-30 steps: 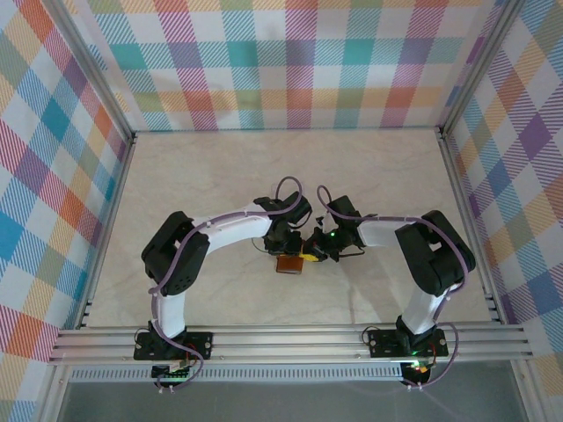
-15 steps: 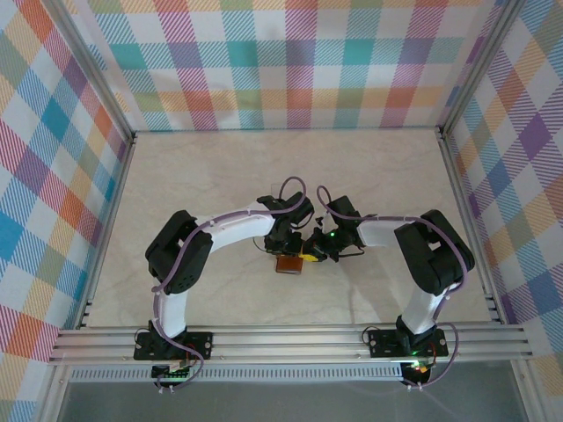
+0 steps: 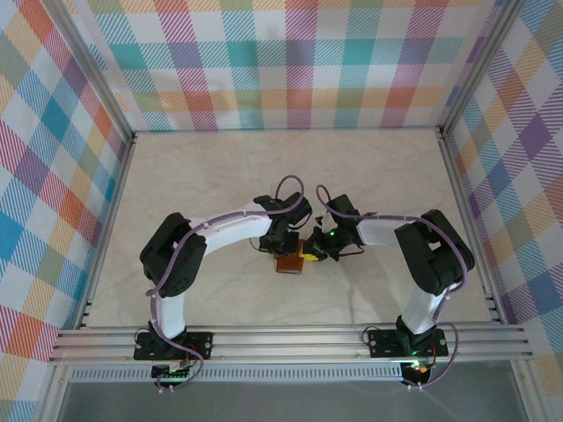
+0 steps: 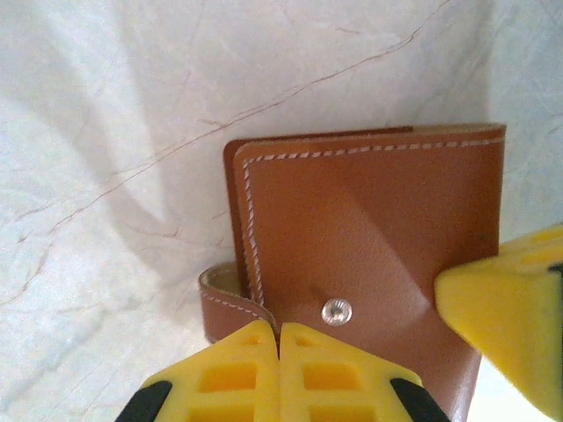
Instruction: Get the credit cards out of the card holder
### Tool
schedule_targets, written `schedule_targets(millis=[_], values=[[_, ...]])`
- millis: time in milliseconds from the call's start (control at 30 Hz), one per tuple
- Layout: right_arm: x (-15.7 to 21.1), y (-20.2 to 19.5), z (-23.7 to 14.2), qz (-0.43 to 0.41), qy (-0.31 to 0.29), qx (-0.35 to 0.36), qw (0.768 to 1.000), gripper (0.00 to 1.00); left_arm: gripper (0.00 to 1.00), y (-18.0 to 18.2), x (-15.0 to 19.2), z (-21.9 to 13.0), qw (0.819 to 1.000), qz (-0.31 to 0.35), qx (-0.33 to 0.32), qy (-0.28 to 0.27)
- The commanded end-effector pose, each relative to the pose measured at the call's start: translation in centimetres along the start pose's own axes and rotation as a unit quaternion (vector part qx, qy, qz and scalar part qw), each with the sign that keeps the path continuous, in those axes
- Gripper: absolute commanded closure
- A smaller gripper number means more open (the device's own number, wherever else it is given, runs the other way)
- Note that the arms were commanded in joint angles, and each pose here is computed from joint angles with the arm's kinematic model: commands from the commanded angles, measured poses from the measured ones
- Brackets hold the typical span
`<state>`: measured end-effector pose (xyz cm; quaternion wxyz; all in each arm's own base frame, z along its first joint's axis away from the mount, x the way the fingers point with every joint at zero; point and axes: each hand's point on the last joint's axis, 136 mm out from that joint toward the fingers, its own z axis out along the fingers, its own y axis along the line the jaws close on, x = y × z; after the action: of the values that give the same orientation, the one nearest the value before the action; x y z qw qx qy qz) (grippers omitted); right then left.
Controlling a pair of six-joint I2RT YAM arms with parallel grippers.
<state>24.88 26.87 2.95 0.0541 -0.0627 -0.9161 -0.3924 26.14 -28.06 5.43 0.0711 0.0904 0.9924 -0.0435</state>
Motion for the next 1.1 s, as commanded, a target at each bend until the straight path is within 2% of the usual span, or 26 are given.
schedule_targets(millis=[0,133,433,700,933,1067], values=[[-0.1,-1.5,-0.7,0.002,-0.005,0.054,0.999,1.00,0.97,1.4,0.2,-1.5,1.000,-0.017,0.009,-0.009],[-0.2,-1.5,-1.6,-0.011,-0.007,0.085,0.996,0.92,0.98,1.2,0.5,-1.5,0.997,-0.042,0.061,-0.002],[0.1,-0.5,-3.0,-0.030,-0.013,0.148,0.988,0.59,0.98,1.4,1.7,-0.4,0.988,-0.080,0.132,0.019],[0.5,1.4,-3.8,-0.071,-0.031,0.245,0.967,0.38,0.99,2.6,2.1,0.8,0.973,-0.109,0.200,0.022],[1.3,2.9,-2.1,-0.127,-0.004,0.311,0.942,0.17,0.99,3.5,1.8,1.5,0.963,-0.118,0.240,0.027],[1.2,2.9,-1.3,-0.140,0.000,0.339,0.930,0.08,0.99,3.9,1.9,1.8,0.959,-0.123,0.253,0.034]])
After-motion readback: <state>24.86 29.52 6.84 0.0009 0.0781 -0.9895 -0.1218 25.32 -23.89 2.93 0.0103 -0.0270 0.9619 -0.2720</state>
